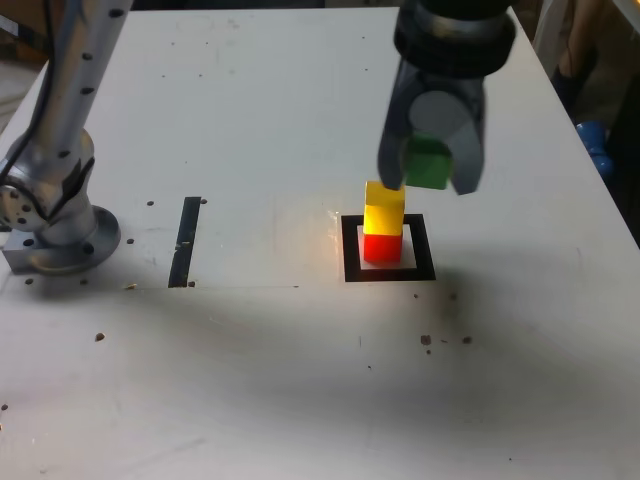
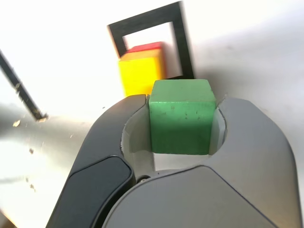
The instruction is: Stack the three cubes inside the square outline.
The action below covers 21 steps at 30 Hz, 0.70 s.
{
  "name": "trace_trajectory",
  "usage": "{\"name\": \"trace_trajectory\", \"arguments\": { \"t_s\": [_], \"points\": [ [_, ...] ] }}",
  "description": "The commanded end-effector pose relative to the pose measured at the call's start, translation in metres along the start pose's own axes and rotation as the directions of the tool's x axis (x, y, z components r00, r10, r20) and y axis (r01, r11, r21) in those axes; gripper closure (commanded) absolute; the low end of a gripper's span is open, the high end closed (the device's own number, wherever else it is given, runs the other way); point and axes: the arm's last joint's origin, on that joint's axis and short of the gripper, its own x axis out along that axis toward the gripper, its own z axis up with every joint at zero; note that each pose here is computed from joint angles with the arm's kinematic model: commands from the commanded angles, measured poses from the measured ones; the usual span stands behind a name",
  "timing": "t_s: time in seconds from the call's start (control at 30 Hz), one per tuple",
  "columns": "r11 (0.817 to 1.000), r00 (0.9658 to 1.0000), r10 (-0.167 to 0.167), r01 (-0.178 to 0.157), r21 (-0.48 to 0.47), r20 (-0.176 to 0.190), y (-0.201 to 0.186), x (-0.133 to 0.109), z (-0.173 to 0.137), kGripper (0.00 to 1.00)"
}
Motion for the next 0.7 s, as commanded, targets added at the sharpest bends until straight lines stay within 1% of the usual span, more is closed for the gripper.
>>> {"name": "trace_trajectory", "arguments": {
  "t_s": [0.0, 0.1, 0.2, 0.67],
  "points": [
    [0.999, 0.9997, -0.017, 0.016, -0.034, -0.019, 0.004, 0.001, -0.006, 0.64],
    [0.998, 0.9991, -0.026, 0.024, -0.064, -0.032, 0.009, 0.003, -0.01, 0.64],
    [0.997, 0.9989, -0.027, 0.024, -0.077, -0.038, 0.013, 0.004, -0.012, 0.64],
    [0.996, 0.9964, -0.029, 0.023, -0.081, -0.079, 0.014, 0.017, -0.014, 0.64]
  ]
}}
